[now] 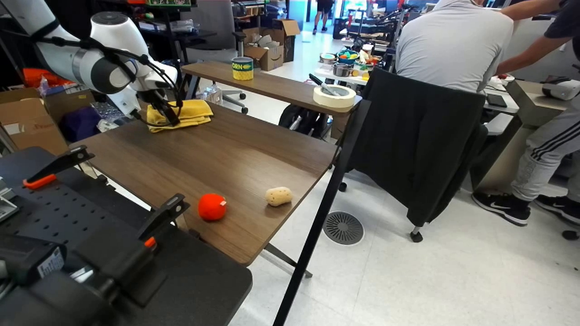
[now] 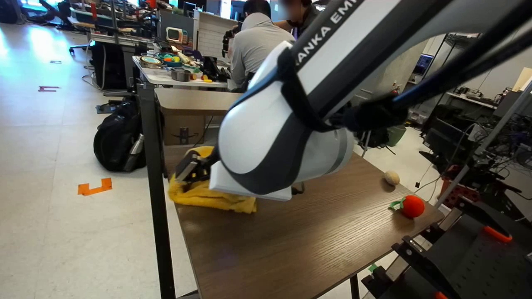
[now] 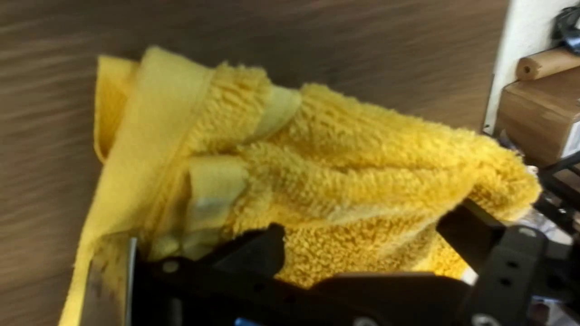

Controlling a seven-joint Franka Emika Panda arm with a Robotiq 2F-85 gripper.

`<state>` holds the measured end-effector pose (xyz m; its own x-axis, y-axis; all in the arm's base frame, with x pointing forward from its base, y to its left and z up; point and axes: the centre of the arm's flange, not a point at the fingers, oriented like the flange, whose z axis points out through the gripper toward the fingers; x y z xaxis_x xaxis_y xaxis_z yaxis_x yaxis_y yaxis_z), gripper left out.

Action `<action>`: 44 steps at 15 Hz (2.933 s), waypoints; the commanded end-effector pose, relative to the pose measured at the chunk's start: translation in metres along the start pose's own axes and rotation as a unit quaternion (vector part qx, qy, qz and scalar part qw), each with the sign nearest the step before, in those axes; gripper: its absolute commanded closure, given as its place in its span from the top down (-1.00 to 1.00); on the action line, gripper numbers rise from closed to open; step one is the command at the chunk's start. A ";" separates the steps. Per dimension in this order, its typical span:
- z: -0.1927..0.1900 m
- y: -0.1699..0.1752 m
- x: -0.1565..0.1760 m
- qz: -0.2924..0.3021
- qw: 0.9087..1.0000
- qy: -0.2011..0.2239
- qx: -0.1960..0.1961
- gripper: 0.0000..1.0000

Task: Move the potato to the right side of the table

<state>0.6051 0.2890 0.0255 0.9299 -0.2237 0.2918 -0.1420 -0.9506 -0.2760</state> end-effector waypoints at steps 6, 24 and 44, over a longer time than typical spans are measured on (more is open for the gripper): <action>-0.031 0.186 -0.014 0.066 0.981 -0.012 -0.181 1.00; -0.058 0.071 -0.128 -0.063 0.995 -0.055 -0.061 1.00; 0.000 0.242 0.034 0.190 0.952 0.090 -0.221 1.00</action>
<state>0.5730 0.0350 0.0145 0.7932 -0.4495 0.4107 -0.5028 -0.8640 0.0255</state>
